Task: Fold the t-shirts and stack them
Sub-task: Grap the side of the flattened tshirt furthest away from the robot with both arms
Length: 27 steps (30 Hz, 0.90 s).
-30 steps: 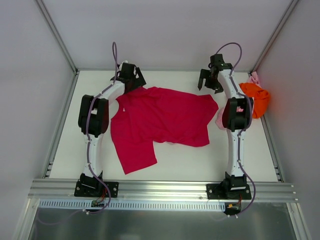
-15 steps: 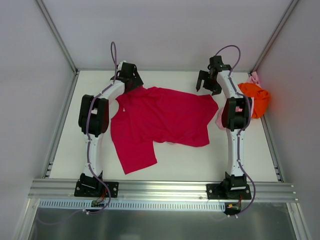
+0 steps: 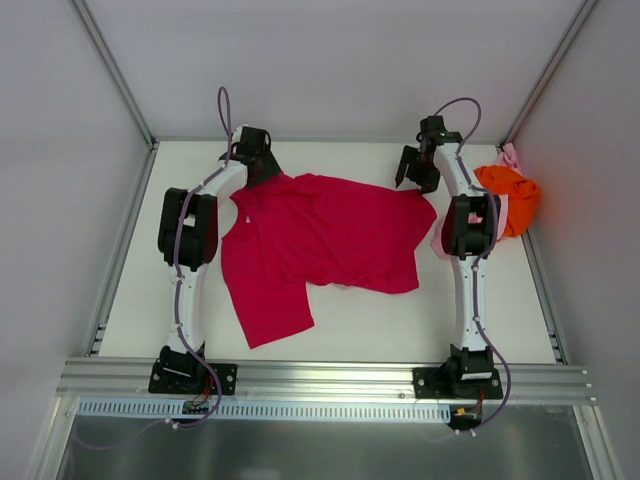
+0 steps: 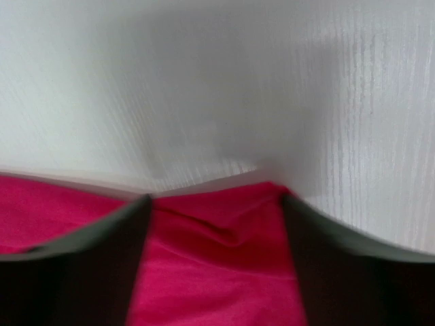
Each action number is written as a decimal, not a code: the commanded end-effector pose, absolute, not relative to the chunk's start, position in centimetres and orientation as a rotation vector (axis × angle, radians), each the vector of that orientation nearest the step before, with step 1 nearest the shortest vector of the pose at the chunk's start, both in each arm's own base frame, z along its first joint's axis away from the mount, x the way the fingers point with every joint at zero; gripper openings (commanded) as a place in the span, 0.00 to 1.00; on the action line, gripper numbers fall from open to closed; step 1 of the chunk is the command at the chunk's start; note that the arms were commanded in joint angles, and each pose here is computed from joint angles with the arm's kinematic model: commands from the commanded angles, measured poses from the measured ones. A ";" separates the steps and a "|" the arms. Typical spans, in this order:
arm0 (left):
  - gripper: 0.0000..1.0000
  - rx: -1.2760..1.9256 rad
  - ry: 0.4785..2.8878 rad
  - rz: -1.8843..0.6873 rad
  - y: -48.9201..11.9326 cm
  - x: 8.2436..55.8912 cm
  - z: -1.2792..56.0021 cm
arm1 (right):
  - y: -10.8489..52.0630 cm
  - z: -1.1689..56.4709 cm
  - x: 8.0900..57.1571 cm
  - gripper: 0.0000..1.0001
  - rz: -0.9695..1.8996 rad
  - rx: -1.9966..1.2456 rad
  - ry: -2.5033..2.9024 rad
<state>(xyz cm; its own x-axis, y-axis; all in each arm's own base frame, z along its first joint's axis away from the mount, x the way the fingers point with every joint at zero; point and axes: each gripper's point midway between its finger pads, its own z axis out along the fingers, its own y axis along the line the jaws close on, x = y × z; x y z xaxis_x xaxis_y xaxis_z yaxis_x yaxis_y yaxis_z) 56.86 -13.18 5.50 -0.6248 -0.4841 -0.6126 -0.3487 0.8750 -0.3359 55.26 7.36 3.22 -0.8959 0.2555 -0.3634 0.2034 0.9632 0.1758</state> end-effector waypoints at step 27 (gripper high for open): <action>0.99 -0.676 2.133 -0.212 -11.9 56.5 10.0 | 8.5 4.5 55.2 0.01 0.322 0.237 2.654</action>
<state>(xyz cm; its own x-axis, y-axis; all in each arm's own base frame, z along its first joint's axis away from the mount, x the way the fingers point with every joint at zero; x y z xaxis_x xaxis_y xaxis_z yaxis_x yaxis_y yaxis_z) 56.21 -12.82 5.94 -0.5753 -0.4963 -0.6502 -0.3530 0.8677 -0.3499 54.89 7.82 2.59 -0.8926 0.2467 -0.3773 0.1538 0.9534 0.2597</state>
